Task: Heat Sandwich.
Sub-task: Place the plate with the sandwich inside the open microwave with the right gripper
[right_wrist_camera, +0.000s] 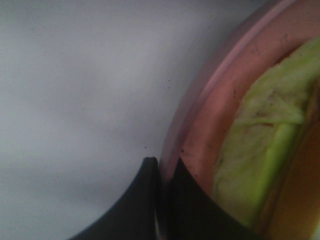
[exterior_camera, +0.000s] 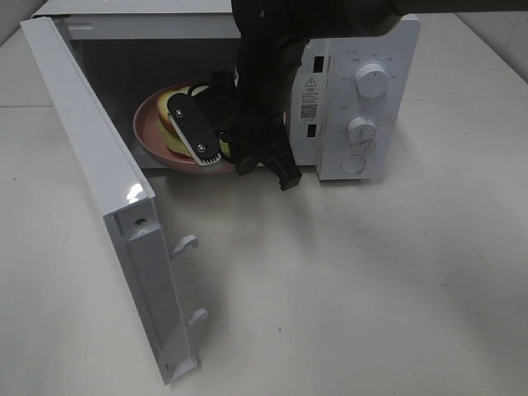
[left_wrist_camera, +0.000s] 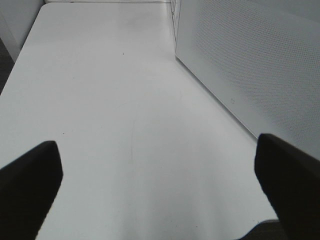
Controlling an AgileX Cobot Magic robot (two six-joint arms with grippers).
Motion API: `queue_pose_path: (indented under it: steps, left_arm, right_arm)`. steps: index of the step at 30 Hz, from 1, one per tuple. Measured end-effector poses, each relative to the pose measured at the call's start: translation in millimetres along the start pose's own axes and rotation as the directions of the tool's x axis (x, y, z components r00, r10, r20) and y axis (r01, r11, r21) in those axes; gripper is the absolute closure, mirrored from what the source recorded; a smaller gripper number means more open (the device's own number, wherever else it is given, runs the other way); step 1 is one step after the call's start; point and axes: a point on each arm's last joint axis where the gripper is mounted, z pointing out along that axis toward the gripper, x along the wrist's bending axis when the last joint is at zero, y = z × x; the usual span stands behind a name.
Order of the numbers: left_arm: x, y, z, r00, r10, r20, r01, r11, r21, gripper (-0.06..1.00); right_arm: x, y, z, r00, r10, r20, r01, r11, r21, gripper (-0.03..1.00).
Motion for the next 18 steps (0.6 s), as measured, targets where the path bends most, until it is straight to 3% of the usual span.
queue_pose_path:
  steps: [18]
  left_arm:
    - [0.0,0.0,0.0,1.000,0.000,0.000,0.000,1.000,0.000,-0.05]
  right_arm:
    - [-32.5,3.0,24.8,0.986,0.162,0.025,-0.163,0.986,0.031,0.94]
